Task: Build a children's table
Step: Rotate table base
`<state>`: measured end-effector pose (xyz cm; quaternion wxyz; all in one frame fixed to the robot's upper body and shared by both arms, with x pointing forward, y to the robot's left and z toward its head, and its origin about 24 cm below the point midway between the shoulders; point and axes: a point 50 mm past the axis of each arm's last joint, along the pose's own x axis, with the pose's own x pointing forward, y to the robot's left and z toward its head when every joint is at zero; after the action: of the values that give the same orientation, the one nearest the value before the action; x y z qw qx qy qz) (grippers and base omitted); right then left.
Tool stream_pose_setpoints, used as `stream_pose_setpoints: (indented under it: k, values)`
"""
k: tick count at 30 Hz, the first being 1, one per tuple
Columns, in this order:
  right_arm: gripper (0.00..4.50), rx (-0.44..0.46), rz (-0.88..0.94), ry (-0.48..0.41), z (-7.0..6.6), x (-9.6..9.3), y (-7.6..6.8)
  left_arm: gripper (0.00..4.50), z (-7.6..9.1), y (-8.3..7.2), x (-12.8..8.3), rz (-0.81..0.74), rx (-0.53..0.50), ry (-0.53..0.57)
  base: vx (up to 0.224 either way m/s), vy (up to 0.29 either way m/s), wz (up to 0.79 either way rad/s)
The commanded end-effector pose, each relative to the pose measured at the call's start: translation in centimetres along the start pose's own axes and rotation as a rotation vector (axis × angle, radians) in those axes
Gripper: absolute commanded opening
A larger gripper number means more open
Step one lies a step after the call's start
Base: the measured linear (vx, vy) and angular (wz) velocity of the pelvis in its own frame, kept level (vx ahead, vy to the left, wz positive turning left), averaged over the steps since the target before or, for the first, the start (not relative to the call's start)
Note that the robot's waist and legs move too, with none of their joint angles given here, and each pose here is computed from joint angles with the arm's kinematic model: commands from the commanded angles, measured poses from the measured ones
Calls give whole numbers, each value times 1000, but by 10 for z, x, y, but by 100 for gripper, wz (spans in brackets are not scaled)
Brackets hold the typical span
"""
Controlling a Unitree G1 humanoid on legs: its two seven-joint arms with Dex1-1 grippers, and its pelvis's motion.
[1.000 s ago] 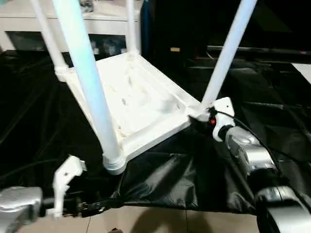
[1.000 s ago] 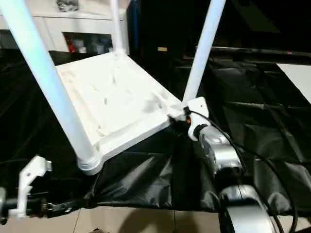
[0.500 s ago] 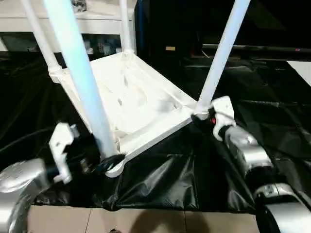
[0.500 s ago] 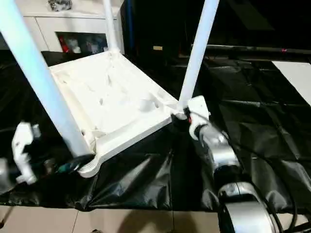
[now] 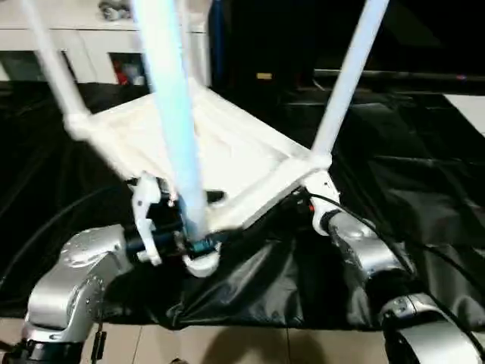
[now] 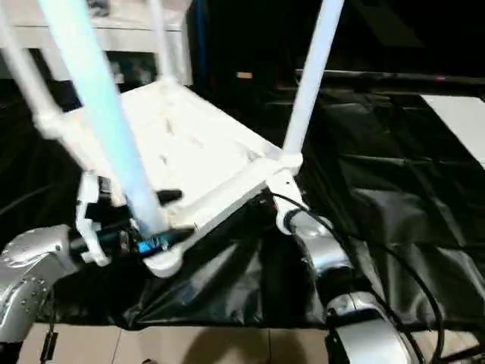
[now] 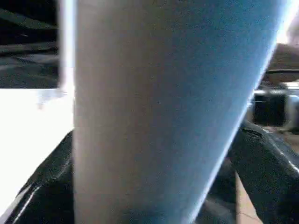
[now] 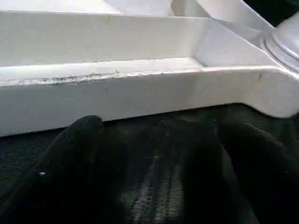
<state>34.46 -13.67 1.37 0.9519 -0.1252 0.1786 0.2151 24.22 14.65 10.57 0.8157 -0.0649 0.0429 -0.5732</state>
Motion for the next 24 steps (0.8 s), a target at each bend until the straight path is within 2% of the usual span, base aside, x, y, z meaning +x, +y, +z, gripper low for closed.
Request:
stream_pose_setpoints:
  k: [1,4,5,8,9,10,13,16,20,23,24]
  values:
    - [450,-24,47,-56,19,8,11,448,4,-18,23,-159,-10,-34,0,0,0]
    - [450,-38,64,-62,21,9,15,448,5,-21,32,-184,-22,-52,0,0,0]
    - [450,-41,78,-64,22,10,18,448,5,-23,44,-198,-23,-63,0,0,0]
    - [450,-45,89,-64,22,12,21,448,6,-23,62,-205,-19,-74,0,0,0]
    - [450,-45,89,-64,22,12,21,448,6,-23,62,-205,-19,-74,0,0,0]
    - [450,-46,95,-66,21,12,23,448,3,-19,72,-186,0,-56,0,0,0]
    - [450,-44,108,-72,22,12,24,448,1,-16,80,-174,18,-42,0,0,0]
    - [450,-55,144,-84,20,10,27,448,1,-8,100,-144,47,-30,0,0,0]
    - [450,-62,109,-80,18,9,21,448,-1,1,106,-82,98,-2,0,0,0]
    - [450,-44,56,-80,16,4,5,448,-6,16,102,-1,161,46,0,0,0]
    - [450,-44,56,-80,16,4,5,448,-6,16,102,-1,161,46,0,0,0]
